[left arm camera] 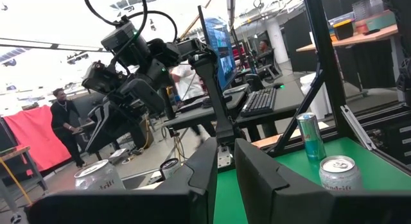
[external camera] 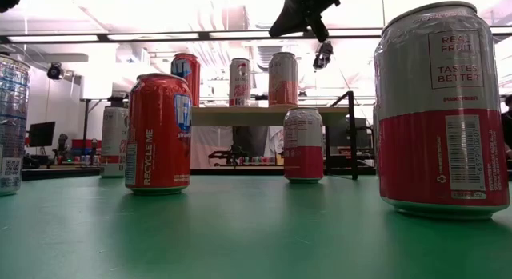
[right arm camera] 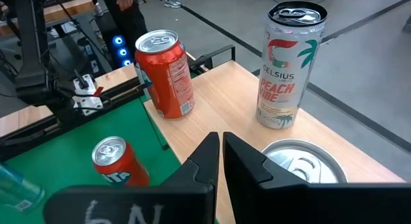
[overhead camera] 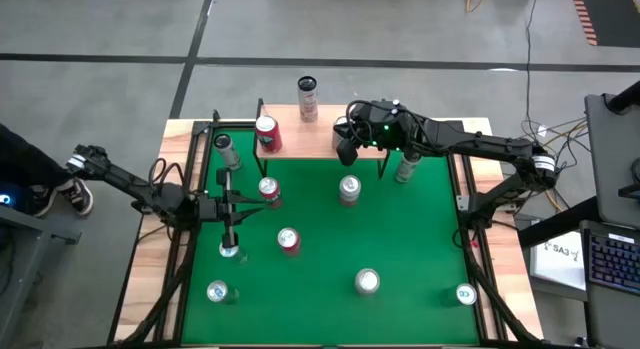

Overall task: Place canned beverage on shelf
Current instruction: Put the bottom right white orange soda can on the shelf

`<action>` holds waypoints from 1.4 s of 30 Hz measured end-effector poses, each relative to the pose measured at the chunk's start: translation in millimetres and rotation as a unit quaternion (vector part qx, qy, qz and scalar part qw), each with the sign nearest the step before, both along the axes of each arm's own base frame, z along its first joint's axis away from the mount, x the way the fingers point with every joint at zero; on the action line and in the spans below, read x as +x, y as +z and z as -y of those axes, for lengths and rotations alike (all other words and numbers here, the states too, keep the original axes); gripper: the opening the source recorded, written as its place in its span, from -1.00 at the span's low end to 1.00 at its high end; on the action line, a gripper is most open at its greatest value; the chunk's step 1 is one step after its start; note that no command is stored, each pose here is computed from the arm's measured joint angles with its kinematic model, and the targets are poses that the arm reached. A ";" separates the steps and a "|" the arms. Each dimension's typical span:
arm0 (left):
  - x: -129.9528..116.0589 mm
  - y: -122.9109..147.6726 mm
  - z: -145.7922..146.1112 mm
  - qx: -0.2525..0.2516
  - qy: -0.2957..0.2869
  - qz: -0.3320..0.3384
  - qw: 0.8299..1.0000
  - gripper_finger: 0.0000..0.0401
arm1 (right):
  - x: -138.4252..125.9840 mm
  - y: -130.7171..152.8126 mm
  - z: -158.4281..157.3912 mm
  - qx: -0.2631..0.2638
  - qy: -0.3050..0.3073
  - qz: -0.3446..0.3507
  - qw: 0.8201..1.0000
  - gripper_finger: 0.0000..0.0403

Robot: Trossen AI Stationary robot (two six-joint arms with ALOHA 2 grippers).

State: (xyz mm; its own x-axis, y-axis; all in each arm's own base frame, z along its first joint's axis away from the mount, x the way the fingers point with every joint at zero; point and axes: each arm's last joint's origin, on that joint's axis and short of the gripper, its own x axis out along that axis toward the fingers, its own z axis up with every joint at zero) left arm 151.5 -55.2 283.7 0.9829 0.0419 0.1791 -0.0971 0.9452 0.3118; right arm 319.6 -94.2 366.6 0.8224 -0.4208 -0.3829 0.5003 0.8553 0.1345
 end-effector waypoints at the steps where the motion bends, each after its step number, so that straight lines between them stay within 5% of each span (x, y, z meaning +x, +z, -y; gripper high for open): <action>1: 0.0 0.0 0.0 0.001 0.000 0.000 1.000 -0.81 | 1.0 -1.1 0.3 0.000 0.000 -0.001 1.000 -0.94; 17: 0.1 -1.3 0.0 -0.005 -0.001 -0.002 1.000 -0.81 | 2.9 -14.6 3.2 -0.031 -0.048 -0.065 0.996 -0.94; 42: 7.7 -6.7 3.5 -0.016 -0.004 -0.020 1.000 -0.81 | -14.5 -7.7 -1.8 -0.061 -0.024 -0.113 0.991 -0.94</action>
